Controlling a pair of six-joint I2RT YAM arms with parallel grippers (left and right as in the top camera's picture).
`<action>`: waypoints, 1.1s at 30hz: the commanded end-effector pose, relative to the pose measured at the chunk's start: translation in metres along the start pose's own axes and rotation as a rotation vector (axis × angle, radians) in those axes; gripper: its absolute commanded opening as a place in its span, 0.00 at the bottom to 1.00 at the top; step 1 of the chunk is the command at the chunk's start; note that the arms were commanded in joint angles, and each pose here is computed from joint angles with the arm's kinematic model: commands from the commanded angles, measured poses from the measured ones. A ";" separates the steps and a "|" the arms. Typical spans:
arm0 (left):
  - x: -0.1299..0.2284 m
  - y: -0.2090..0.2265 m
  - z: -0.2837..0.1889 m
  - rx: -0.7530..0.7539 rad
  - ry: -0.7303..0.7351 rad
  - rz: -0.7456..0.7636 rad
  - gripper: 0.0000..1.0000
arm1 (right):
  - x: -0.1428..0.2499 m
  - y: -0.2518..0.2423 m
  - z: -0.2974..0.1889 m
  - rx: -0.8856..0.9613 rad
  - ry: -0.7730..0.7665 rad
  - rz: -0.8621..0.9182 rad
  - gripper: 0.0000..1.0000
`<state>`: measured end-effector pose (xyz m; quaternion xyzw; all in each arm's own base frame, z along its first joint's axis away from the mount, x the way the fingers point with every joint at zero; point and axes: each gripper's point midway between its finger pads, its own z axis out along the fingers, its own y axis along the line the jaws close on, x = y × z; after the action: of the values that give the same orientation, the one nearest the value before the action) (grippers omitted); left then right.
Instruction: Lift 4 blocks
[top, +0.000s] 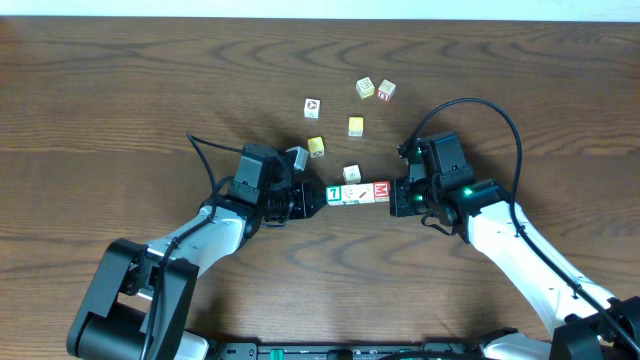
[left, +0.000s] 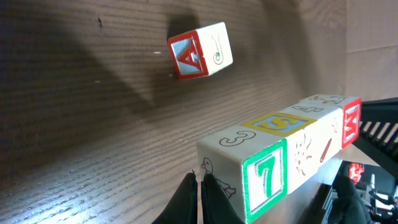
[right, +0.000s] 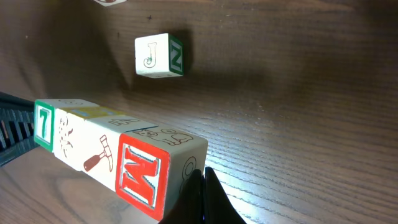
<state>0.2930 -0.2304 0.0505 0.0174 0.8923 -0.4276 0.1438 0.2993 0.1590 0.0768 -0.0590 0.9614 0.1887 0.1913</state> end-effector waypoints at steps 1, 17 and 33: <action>-0.011 -0.070 -0.009 0.218 0.030 0.118 0.07 | 0.011 0.073 -0.013 -0.316 0.071 -0.068 0.01; -0.014 -0.079 -0.017 0.233 0.009 0.141 0.07 | 0.012 0.072 -0.013 -0.315 0.074 -0.067 0.01; -0.014 -0.080 -0.017 0.234 0.008 0.139 0.07 | 0.007 0.077 -0.022 -0.326 0.044 -0.080 0.01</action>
<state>0.2996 -0.2308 0.0704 0.0241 0.8837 -0.4355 0.1699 0.2989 0.1558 0.0812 -0.0572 0.9615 0.1822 0.1977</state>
